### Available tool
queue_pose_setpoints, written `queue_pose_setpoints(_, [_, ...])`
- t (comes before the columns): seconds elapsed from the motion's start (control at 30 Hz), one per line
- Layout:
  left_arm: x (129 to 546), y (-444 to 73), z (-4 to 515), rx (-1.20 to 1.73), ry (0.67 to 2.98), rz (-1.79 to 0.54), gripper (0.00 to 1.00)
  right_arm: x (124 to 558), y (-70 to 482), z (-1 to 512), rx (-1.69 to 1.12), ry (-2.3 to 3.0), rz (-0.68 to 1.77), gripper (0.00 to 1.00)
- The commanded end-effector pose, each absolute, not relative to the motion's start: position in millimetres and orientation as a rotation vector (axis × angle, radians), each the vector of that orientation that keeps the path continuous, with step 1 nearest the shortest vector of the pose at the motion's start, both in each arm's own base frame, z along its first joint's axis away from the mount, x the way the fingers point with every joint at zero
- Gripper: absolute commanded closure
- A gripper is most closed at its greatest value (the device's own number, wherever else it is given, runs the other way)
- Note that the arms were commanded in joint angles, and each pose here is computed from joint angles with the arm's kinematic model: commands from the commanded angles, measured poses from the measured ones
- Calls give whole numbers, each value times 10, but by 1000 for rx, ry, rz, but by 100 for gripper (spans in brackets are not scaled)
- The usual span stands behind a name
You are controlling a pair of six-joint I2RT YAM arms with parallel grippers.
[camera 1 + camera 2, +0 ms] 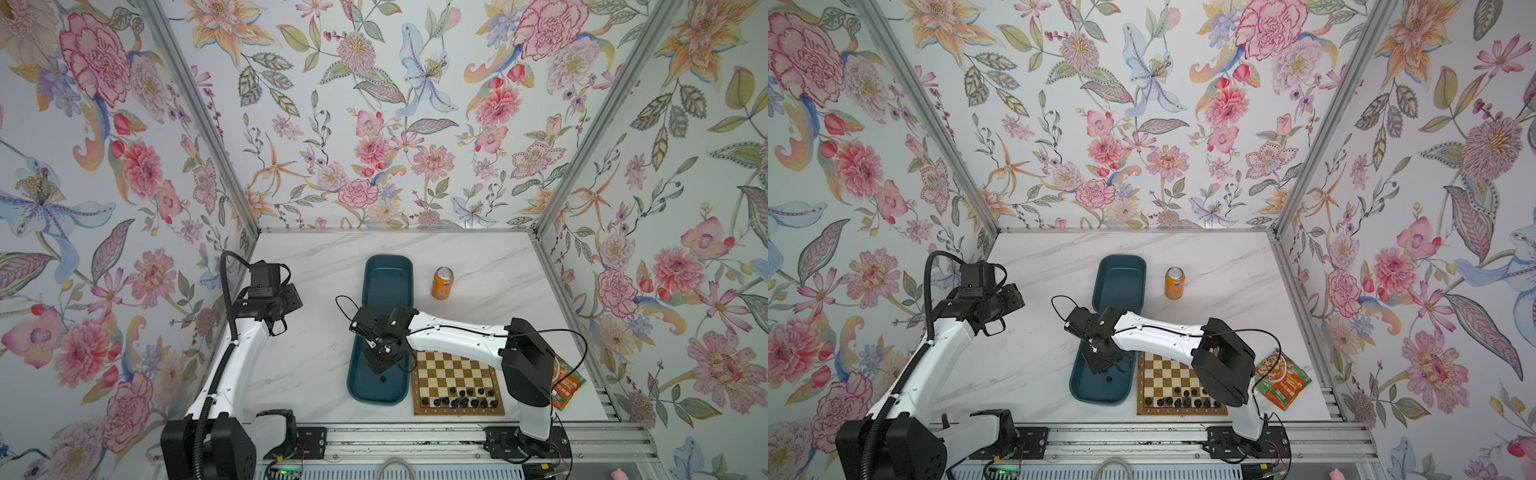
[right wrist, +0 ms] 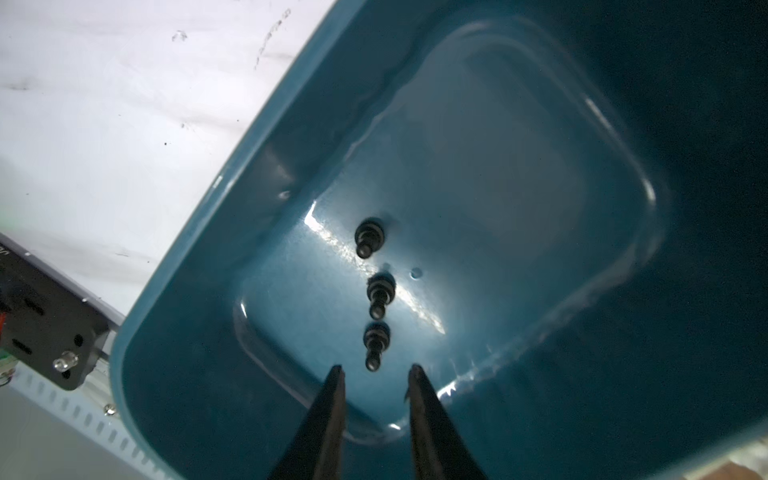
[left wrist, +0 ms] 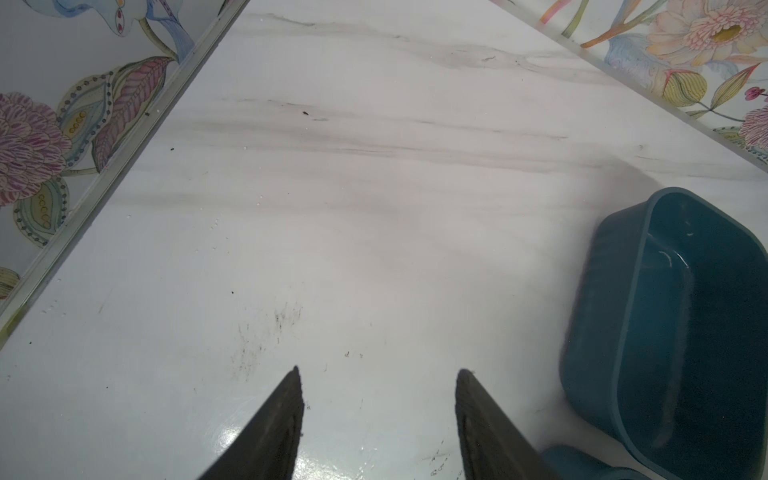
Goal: Set up the chess pieces on the board
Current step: 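Swing the right gripper over the teal tray of black pieces and lower it, then close the right gripper on a black piece inside the teal tray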
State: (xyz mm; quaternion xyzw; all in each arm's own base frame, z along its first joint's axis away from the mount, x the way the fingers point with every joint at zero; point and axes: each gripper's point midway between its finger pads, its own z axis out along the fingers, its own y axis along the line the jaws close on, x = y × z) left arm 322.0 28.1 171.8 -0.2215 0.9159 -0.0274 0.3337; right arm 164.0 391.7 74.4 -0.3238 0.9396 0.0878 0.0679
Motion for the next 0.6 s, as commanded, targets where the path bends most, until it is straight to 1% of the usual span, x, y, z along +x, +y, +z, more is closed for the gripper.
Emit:
queue_pose_setpoints(0.0, [3230, 283, 1664, -532, 2410, -116, 40, 1670, 4057, 732, -923, 2827, 277, 73])
queue_pose_setpoints(0.17, [3246, 285, 1648, -524, 2415, -129, 40, 1649, 4070, 621, -894, 2849, 241, 76])
queue_pose_setpoints(0.57, [3318, 260, 1650, -526, 2415, -157, 40, 1726, 3979, 458, -848, 2902, 203, 77])
